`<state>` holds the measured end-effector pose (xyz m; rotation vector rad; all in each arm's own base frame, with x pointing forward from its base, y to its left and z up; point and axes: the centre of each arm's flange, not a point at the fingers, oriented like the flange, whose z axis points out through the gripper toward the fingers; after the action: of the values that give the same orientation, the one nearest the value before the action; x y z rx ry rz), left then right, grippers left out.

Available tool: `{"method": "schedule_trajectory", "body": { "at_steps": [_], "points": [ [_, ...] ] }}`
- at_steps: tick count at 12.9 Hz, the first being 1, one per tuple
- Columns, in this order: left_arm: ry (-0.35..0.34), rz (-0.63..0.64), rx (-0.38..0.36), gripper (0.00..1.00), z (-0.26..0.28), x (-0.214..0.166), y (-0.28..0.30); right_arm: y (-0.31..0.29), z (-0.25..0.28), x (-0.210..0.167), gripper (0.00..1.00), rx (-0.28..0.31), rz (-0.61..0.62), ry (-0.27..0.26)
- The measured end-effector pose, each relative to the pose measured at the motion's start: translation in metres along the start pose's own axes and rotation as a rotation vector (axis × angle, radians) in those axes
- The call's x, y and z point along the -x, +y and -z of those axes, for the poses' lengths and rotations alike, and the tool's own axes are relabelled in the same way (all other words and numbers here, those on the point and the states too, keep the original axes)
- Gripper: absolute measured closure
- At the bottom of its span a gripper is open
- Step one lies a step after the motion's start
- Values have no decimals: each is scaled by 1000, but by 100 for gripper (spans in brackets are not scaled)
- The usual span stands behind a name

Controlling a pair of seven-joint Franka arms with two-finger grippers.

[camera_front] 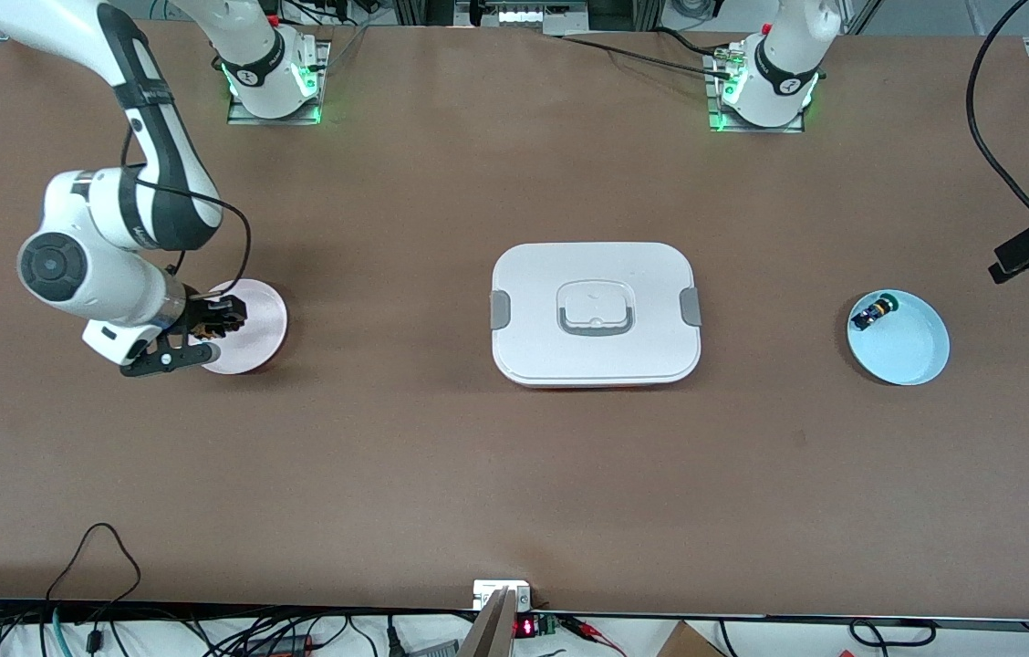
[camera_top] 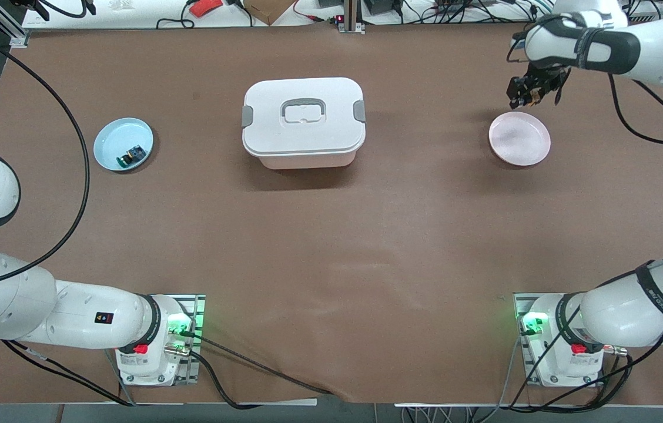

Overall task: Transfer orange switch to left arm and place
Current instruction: 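Lift the switch with the right gripper while the left gripper approaches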

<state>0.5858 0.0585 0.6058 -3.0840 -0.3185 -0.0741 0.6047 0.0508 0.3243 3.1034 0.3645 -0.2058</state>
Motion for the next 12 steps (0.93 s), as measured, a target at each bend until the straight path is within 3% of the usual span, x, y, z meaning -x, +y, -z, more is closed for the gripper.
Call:
{"method": "schedule_trajectory", "body": {
  "at_steps": [6, 10, 12],
  "points": [
    [-12, -34, -2, 0, -7, -2, 12, -33, 87, -15, 27, -115, 155, 139],
    [-21, -129, 0, 0, -13, -1, 33, -104, 137, -8, 27, -193, 254, 186],
    [-21, -151, 2, 0, -13, 1, 46, -135, 156, 2, 27, -217, 319, 184]
  ]
}}
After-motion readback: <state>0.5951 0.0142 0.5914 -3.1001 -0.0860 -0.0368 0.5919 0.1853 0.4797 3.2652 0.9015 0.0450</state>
